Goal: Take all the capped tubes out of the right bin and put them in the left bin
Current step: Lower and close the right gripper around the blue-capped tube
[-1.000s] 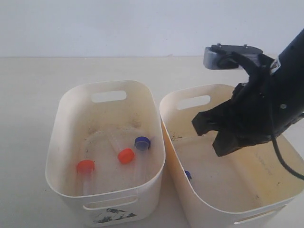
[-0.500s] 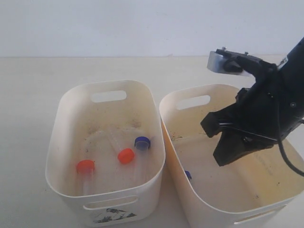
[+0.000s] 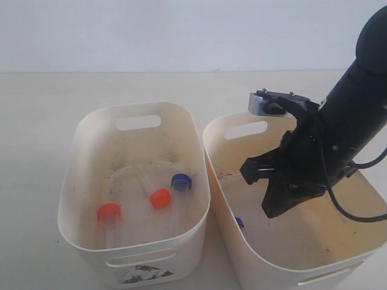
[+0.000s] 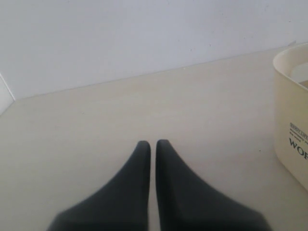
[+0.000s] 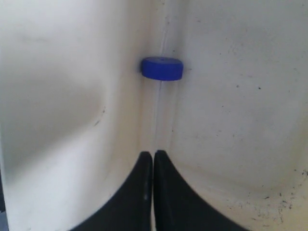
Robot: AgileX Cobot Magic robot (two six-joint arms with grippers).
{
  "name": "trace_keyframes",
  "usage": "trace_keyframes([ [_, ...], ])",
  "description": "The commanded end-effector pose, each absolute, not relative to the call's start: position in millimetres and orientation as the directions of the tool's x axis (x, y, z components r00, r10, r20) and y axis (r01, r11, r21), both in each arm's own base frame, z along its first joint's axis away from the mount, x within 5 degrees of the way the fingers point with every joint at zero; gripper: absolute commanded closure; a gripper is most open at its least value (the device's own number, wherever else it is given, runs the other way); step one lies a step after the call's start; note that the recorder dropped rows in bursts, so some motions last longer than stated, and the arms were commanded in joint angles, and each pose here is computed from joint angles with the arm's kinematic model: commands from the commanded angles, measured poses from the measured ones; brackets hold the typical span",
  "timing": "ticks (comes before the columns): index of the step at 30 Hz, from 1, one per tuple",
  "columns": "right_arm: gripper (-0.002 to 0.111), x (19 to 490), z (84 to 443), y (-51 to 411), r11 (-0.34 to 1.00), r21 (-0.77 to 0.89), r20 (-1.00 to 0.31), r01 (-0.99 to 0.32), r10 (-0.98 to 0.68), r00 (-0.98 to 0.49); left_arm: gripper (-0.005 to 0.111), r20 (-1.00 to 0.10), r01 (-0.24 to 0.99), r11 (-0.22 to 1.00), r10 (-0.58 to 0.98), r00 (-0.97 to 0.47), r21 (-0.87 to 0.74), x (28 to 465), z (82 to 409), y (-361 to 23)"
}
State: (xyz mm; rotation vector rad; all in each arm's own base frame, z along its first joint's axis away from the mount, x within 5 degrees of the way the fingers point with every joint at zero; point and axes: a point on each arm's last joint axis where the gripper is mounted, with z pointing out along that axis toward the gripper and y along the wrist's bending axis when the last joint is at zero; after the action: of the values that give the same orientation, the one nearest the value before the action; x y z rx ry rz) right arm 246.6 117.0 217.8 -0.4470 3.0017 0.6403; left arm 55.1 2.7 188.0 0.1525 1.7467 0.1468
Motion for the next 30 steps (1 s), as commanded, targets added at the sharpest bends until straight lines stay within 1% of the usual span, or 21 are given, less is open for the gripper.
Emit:
trace_keyframes([
  [1,0.109,247.5,217.6,116.4,0.882,0.399,-0.097,-0.251,-0.231,-0.968,0.102,-0.972,0.019,0.986,0.168,-0.167,0.167,55.2,190.0,2.4],
  [4,0.109,246.7,215.3,116.5,0.886,0.406,-0.089,-0.223,-0.204,-0.975,0.102,-0.972,0.019,0.986,0.168,-0.167,0.167,55.2,190.0,2.4],
  [10,0.109,238.4,197.2,112.8,0.899,0.399,-0.077,-0.183,-0.167,-0.983,0.102,-0.972,0.019,0.986,0.168,-0.167,0.167,55.2,190.0,2.4],
  [13,0.109,237.4,195.2,113.6,0.896,0.413,-0.076,-0.163,-0.145,-0.987,0.102,-0.972,0.019,0.986,0.168,-0.167,0.167,55.2,190.0,2.4],
  [24,0.109,241.6,195.3,113.5,0.900,0.406,-0.114,-0.159,-0.122,-0.986,0.102,-0.972,0.019,0.986,0.168,-0.167,0.167,55.2,190.0,2.4],
  [27,0.109,242.8,191.6,113.8,0.902,0.404,-0.104,-0.153,-0.121,-0.987,0.102,-0.972,0.019,0.986,0.168,-0.167,0.167,55.2,190.0,2.4],
  [30,0.109,245.7,179.1,115.3,0.906,0.404,-0.056,-0.129,-0.116,-0.992,0.102,-0.972,0.019,0.986,0.168,-0.167,0.167,55.2,190.0,2.4],
])
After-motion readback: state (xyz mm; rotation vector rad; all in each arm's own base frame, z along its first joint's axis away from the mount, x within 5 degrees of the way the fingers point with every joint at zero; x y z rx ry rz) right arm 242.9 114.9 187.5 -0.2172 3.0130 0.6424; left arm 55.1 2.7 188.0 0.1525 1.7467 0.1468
